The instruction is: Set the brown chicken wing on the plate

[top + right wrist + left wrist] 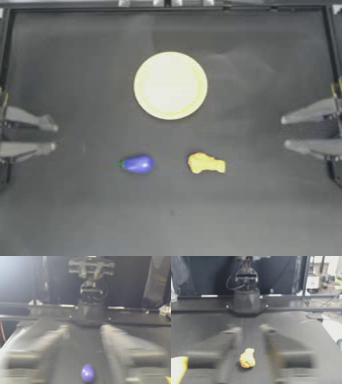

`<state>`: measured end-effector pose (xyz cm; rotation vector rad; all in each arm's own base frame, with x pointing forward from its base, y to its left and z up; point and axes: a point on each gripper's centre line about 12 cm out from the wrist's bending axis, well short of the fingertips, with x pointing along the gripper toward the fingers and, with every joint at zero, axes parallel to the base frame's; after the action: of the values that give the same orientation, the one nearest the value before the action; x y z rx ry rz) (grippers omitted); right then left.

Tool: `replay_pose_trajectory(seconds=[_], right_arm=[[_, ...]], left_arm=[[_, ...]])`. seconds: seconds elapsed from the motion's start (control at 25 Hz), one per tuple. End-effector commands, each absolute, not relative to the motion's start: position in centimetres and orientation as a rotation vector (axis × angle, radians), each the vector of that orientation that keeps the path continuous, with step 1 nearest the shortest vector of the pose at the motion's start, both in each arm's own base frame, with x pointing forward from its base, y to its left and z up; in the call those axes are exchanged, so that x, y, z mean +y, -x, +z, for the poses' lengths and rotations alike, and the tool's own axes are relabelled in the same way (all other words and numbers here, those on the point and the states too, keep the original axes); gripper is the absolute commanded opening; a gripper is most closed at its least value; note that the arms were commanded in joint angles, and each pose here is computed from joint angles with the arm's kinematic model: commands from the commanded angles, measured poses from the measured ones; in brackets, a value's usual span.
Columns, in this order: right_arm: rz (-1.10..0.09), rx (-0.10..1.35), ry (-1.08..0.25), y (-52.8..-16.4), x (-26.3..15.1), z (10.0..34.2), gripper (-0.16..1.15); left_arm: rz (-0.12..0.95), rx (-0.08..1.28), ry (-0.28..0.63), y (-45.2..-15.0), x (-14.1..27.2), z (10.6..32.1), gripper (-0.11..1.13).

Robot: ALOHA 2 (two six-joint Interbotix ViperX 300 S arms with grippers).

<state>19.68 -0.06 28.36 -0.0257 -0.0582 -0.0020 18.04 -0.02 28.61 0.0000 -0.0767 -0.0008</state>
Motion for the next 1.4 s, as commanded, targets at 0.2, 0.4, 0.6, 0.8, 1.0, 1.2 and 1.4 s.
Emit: replay_pose_trajectory(seconds=[0.2, 0.4, 0.6, 0.8, 1.0, 1.2, 1.4], right_arm=[[-0.02, 0.043, -0.019, -20.6, -0.4, 29.6, 0.98], [-0.073, 0.277, -0.071, -22.3, -1.6, 29.7, 0.99], [-0.095, 0.506, -0.081, -24.9, -2.4, 29.8, 0.99], [-0.093, 0.713, -0.091, -27.9, -2.7, 28.8, 0.99], [-0.077, 0.869, -0.069, -30.8, -2.6, 27.3, 0.99], [-0.055, 0.981, -0.03, -33.1, -1.9, 25.8, 0.98], [-0.04, 1.061, -0.02, -35.0, -1.5, 23.9, 0.99]], left_arm=[[0.021, -0.043, 0.001, -18.8, 0.4, 28.8, 1.02], [0.044, 0.028, 0.004, -19.7, 0.9, 28.7, 1.03], [0.067, 0.061, 0.005, -20.1, 1.3, 28.5, 1.03], [0.068, 0.069, 0.01, -20.1, 1.4, 28.3, 1.03], [0.07, 0.066, 0.01, -20.1, 1.4, 28.4, 1.03], [0.073, 0.069, 0.009, -20.1, 1.5, 28.3, 1.03], [0.073, 0.07, 0.009, -20.0, 1.5, 28.2, 1.03]])
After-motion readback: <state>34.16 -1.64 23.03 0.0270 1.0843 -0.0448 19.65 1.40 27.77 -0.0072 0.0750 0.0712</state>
